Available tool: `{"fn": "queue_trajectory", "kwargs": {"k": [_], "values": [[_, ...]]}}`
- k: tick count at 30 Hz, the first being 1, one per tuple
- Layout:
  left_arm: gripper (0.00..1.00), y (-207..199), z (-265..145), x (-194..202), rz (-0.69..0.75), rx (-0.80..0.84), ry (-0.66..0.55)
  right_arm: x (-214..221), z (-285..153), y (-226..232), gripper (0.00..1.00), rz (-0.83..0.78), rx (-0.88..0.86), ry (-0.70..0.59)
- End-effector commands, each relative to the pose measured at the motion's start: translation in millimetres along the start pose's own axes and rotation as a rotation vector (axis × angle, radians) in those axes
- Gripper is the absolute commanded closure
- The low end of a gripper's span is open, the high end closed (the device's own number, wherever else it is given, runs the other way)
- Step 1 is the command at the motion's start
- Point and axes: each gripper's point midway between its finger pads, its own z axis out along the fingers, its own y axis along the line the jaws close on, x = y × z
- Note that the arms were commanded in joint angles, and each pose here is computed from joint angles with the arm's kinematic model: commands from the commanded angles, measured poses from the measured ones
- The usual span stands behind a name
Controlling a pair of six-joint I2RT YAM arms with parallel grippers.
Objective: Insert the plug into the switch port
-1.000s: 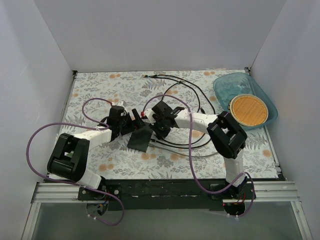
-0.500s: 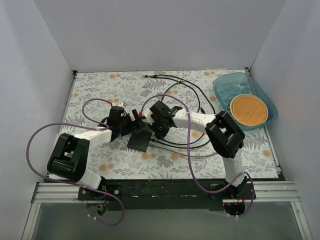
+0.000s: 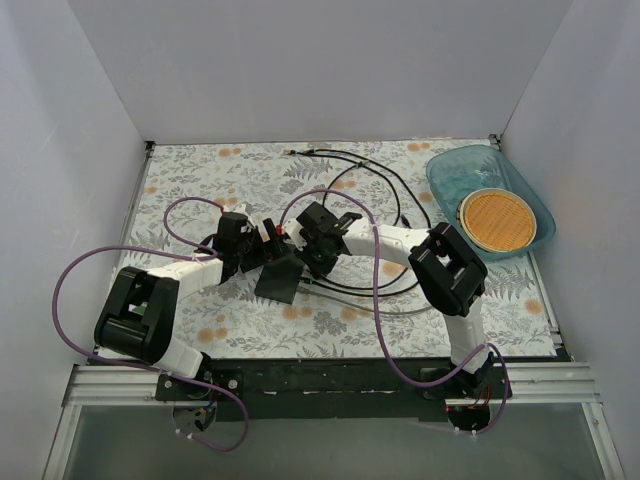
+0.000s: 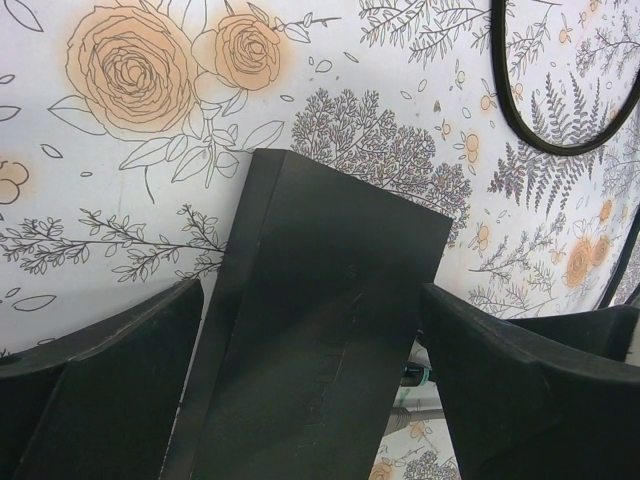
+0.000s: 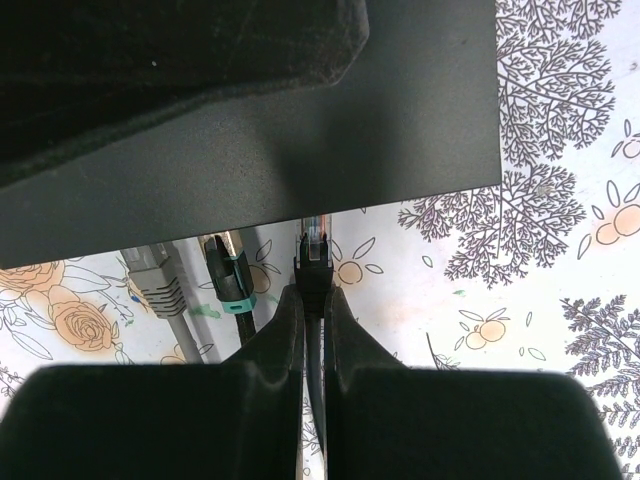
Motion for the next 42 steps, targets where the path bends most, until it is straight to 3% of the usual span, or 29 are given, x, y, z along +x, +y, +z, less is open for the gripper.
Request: {"fn": "queue_trajectory", "kwargs": {"k": [1, 23, 42], "values": [[0.11, -16, -9, -14, 0.020, 0.054, -0.041, -4, 4, 12, 0.99, -0.033, -0.030, 0.008], [0.07, -16, -11, -8, -0.007, 0.067, -0.036, -1, 9, 27, 0.99, -0.032, -0.072, 0.028], [0.20, -16, -16, 16, 0.010, 0.142, 0.010, -42, 2, 28, 0.99, -0.042, -0.086, -0.075]]}}
